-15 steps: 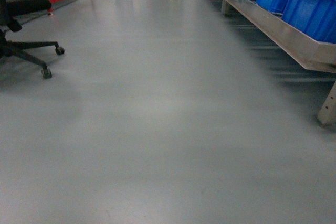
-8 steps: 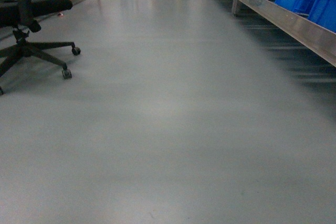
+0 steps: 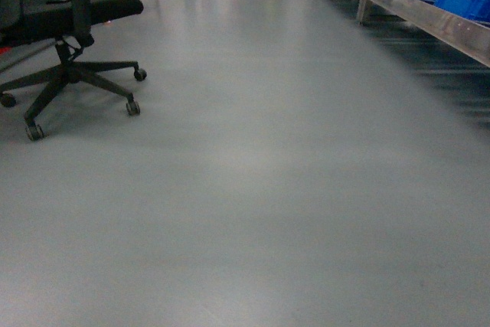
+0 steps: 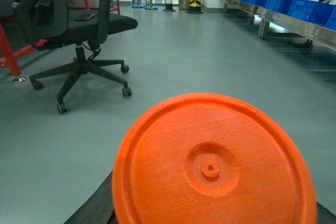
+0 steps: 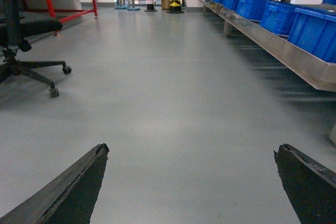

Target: Pick capacitor and pack into box

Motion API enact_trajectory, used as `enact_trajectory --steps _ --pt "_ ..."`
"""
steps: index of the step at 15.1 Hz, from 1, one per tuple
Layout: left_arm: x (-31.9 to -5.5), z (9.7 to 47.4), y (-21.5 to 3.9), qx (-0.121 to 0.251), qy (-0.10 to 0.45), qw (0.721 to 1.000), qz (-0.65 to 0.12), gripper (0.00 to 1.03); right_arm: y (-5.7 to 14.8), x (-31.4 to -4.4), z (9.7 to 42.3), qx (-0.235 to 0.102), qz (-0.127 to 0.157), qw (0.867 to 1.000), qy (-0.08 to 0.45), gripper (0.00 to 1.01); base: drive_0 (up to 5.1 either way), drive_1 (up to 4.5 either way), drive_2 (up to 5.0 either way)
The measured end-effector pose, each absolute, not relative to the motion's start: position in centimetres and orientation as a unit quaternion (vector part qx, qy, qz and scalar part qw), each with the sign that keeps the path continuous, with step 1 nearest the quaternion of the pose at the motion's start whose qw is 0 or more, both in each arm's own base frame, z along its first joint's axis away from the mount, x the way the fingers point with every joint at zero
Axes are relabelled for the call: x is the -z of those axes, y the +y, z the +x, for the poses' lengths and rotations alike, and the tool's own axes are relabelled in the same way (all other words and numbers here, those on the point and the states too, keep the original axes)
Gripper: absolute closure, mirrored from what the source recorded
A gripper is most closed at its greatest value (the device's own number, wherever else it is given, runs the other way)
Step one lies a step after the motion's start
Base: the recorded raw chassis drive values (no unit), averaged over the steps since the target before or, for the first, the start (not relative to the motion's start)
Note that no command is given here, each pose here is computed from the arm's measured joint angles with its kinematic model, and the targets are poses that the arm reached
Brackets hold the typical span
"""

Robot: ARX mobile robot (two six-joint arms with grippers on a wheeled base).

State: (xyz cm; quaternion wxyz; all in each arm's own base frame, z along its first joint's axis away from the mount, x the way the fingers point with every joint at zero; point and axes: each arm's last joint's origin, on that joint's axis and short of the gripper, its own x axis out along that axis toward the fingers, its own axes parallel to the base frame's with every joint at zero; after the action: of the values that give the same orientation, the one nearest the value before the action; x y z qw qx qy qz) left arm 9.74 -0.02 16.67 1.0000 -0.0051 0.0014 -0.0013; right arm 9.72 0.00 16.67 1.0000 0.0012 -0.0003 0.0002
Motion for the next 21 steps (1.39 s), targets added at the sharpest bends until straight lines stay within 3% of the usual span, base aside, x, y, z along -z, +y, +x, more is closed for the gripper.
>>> enact_trajectory --steps 21 --pt "-16.69 9.74 -0.01 0.0 0.0 1.0 -0.005 0.59 0.0 -16.69 9.72 0.0 0.001 1.0 -0.002 0.03 -5.0 2.45 2.4"
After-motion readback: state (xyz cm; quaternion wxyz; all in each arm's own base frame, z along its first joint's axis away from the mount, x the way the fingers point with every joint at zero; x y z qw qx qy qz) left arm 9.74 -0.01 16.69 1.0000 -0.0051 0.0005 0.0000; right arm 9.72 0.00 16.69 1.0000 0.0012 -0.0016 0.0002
